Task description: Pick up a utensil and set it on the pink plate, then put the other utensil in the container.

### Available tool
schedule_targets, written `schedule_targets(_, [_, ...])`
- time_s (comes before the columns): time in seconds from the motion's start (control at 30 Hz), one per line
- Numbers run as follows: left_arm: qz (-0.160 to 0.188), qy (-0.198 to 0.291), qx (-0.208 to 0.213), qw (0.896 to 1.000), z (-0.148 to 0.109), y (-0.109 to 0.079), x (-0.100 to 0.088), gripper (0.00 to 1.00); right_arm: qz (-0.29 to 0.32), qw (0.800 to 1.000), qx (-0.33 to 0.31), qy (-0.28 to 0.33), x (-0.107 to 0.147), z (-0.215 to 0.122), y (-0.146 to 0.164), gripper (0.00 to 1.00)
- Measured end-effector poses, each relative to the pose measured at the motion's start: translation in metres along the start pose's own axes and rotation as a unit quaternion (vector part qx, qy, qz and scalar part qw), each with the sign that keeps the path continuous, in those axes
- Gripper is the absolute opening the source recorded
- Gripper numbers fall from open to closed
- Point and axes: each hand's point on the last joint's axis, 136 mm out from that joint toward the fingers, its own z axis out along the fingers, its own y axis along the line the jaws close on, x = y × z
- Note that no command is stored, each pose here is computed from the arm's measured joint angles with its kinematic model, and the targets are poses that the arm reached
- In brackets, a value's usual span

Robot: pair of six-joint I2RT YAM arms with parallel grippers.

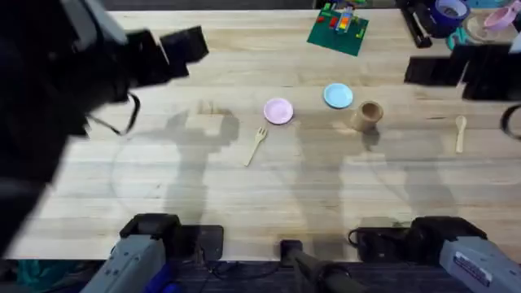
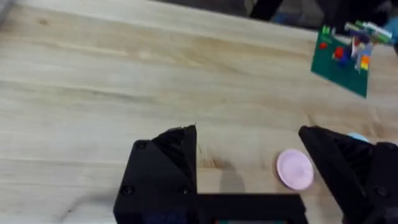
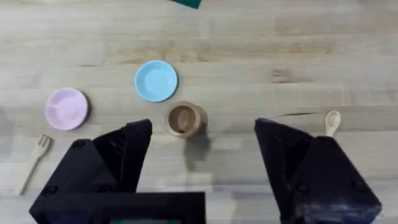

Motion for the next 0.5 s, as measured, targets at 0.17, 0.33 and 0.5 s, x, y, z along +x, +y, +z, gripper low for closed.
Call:
schedule_targets(0.17, [-0.01,0.079,0.006,0.997,0.009,-0.011,-0.02,0.993,0.006,0.999,0.003,0.045,-0.011,-0.01,0.001,0.995])
schedule_targets(0.33, [-0.02,0.139,0.016,0.99,0.019,-0.021,-0.031,0.993,0.008,0.997,0.006,0.08,-0.012,-0.015,0.001,0.995])
schedule_targets(0.5, [-0.026,0.163,0.025,0.986,0.026,-0.027,-0.039,0.993,0.008,0.996,0.004,0.083,-0.013,-0.021,0.002,0.996])
